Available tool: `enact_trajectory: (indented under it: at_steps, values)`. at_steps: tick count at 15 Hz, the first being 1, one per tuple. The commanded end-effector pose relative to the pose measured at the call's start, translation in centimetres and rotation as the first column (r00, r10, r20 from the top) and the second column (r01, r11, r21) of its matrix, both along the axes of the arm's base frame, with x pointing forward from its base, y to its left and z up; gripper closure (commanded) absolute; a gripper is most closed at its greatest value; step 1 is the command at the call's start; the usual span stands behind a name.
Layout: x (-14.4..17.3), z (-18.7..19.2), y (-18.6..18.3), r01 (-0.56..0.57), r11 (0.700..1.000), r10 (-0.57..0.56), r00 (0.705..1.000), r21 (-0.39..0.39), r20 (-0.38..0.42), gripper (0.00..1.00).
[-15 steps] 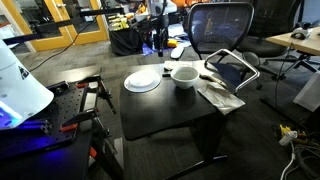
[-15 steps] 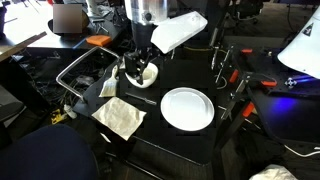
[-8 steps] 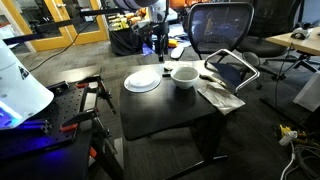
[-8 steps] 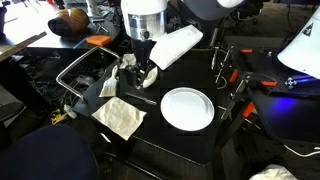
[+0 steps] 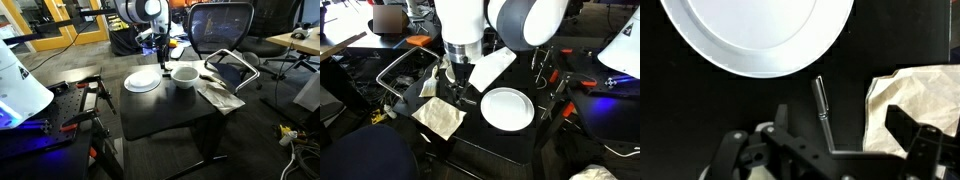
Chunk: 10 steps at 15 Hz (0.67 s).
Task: Move the white bowl backwards, put the pen inside the white bowl
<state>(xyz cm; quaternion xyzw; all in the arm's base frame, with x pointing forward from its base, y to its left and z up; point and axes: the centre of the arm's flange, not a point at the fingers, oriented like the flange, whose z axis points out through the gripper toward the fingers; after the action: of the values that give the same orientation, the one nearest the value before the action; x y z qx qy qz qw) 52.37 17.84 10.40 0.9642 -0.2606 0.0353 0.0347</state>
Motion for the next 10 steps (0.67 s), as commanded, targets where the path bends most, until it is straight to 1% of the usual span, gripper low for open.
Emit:
enact_trajectory:
  at_steps: [1,10]
  values:
    - [0.5,-1.9,0.7,-0.005,1.0,0.006,1.0,-0.013,0.024,0.0]
    - [0.9,-4.4,-0.4,0.035,0.999,-0.034,0.999,-0.034,0.014,0.0]
